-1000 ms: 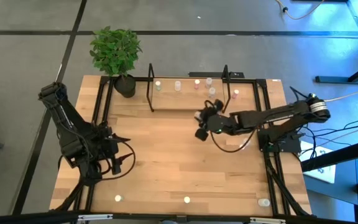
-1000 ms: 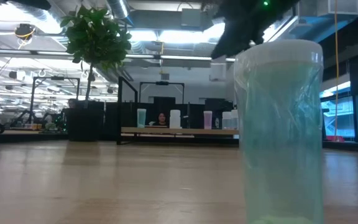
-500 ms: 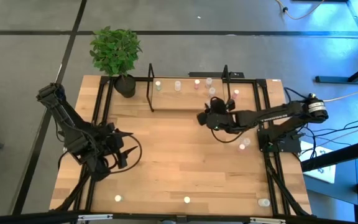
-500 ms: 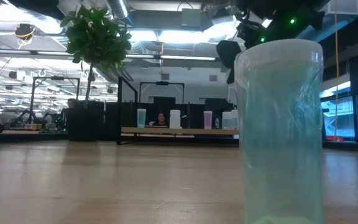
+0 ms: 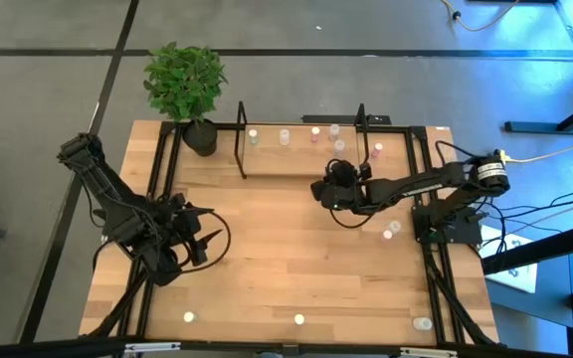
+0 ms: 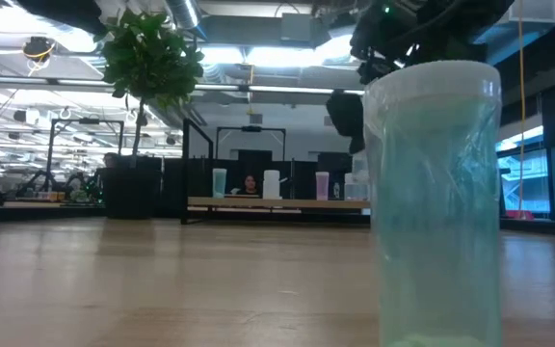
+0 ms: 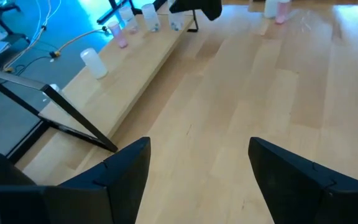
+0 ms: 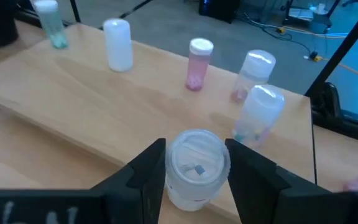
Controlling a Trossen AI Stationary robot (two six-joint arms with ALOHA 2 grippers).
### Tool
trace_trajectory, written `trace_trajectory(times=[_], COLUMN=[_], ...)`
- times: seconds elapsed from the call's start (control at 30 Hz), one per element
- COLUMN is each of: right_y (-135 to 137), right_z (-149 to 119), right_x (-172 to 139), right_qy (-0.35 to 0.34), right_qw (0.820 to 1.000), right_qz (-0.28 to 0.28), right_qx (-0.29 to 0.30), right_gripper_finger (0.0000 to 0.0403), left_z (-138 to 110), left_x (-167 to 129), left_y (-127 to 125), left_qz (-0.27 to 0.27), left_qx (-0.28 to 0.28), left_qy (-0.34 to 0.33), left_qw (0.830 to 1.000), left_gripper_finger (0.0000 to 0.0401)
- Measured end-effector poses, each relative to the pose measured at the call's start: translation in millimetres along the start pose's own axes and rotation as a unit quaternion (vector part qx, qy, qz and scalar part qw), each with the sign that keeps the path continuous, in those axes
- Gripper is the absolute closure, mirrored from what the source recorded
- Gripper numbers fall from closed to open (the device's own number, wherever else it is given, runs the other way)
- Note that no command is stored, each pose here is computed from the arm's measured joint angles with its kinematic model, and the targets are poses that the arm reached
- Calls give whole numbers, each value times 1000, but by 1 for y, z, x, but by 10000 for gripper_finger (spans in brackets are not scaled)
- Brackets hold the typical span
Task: Pick and place medicine bottles onto shelf by color
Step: Put the transparent medicine bottle on the shelf aligned with the other transparent medicine bottle
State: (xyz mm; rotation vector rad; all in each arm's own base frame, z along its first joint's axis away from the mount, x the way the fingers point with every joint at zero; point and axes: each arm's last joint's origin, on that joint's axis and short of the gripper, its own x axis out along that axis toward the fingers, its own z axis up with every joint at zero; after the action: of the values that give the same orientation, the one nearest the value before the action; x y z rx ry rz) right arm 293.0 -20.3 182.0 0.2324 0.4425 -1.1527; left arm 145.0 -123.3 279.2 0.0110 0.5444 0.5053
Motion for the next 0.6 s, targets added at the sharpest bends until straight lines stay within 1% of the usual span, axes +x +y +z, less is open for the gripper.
trace_trajectory(times=[0.2,0.43,0.53,0.6], right_y=[2,0,-4,-6], right_z=[-7,-7,-8,-9], right_x=[6,11,13,14], right_qy=[-13,-11,-1,19], right_qw=[1000,999,999,998], right_qz=[-25,-37,-45,-41], right_qx=[-13,-17,-29,-40], right_gripper_finger=[248,248,248,248], left_z=[0,0,0,0], left_x=[0,0,0,0], left_y=[0,0,0,0], left_qz=[0,0,0,0], left_qx=[1,1,1,1], left_qy=[0,0,0,0], left_qw=[1000,1000,1000,1000], left_gripper_finger=[135,135,135,135])
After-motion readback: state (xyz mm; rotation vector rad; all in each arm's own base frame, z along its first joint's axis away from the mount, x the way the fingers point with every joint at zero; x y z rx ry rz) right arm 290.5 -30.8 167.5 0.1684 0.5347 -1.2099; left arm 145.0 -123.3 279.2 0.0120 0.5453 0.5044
